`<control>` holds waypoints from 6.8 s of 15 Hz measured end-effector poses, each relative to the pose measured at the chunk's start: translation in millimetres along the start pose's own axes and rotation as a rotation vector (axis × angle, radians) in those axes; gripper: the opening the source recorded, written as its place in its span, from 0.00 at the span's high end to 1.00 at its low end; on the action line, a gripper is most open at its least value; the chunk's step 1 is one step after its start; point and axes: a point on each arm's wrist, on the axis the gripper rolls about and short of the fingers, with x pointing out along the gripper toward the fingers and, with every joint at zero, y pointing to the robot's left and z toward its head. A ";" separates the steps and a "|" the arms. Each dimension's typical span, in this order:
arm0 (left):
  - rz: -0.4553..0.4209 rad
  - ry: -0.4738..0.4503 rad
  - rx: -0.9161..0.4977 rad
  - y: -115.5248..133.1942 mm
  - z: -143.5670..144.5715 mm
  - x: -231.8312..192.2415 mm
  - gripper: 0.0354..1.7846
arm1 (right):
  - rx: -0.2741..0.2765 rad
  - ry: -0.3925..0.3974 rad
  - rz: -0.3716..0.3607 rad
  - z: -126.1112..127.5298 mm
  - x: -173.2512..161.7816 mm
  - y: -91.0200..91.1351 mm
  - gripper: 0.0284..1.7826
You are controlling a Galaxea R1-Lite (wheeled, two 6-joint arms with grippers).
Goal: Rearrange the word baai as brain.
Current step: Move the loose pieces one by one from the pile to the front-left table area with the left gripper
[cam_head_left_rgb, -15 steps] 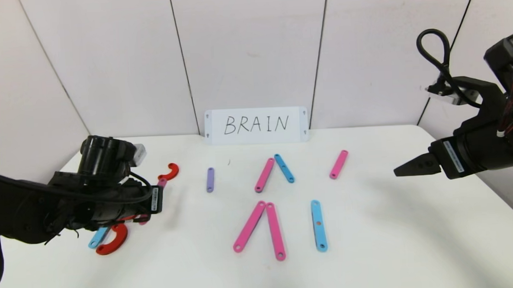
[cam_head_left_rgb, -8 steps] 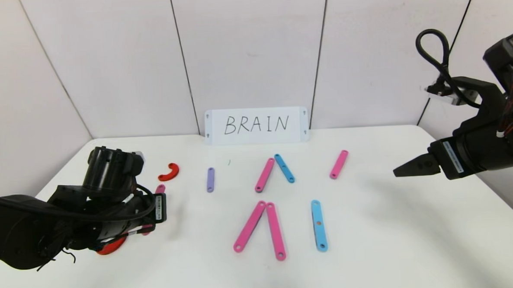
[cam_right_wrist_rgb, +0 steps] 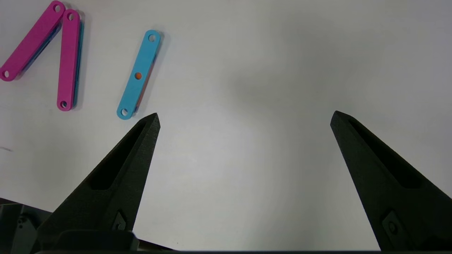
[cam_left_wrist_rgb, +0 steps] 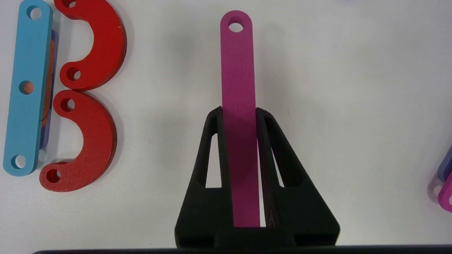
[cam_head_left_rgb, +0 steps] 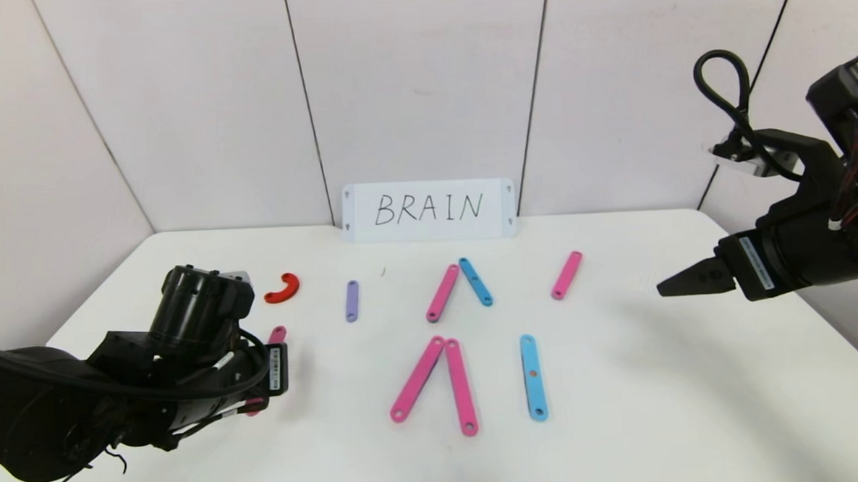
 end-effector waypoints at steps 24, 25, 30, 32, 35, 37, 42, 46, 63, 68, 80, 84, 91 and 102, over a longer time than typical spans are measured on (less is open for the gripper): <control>-0.012 0.034 0.038 -9.6 -24.6 27.0 0.87 | -0.005 0.005 0.002 -1.2 0.8 0.7 0.05; -0.012 0.035 0.038 -9.6 -25.2 27.2 0.86 | -0.005 0.005 0.003 -1.2 0.8 0.7 0.05; -0.035 -0.005 0.039 -10.2 -24.9 27.7 0.62 | -0.007 0.005 0.004 -1.2 0.8 1.1 0.05; -0.036 -0.004 0.041 -10.1 -26.4 27.6 0.40 | -0.008 0.004 0.003 -1.2 0.7 1.1 0.05; -0.040 -0.013 0.042 -10.7 -24.5 26.8 0.16 | -0.008 0.004 0.003 -1.2 0.7 1.1 0.05; -0.046 -0.046 0.050 -10.9 -16.4 23.7 0.07 | -0.008 0.004 0.003 -1.2 0.7 1.1 0.05; -0.046 -0.200 0.105 -8.3 27.3 12.3 0.03 | -0.008 0.003 0.002 -1.2 0.4 0.8 0.05; -0.009 -0.258 0.133 -2.5 54.4 24.9 0.03 | -0.007 0.000 0.001 -0.7 0.5 0.7 0.05; 0.102 -0.160 0.109 8.9 94.9 136.5 0.03 | -0.005 0.003 -0.004 2.1 12.3 -0.5 0.05; 0.105 -0.159 0.089 8.9 94.5 141.3 0.03 | -0.007 0.007 -0.003 1.6 13.7 -0.3 0.05; 0.098 -0.114 0.017 11.6 99.6 141.1 0.03 | -0.014 0.010 -0.003 1.0 14.2 -0.3 0.05; 0.098 -0.110 0.017 11.5 98.5 142.5 0.03 | -0.014 0.011 -0.003 0.9 14.2 -0.3 0.05; 0.101 -0.100 0.019 11.7 95.7 147.3 0.03 | -0.015 0.010 -0.002 1.0 14.2 -0.1 0.05; 0.095 -0.100 0.019 11.3 95.0 149.6 0.50 | -0.018 0.014 0.000 -0.1 15.4 0.7 0.05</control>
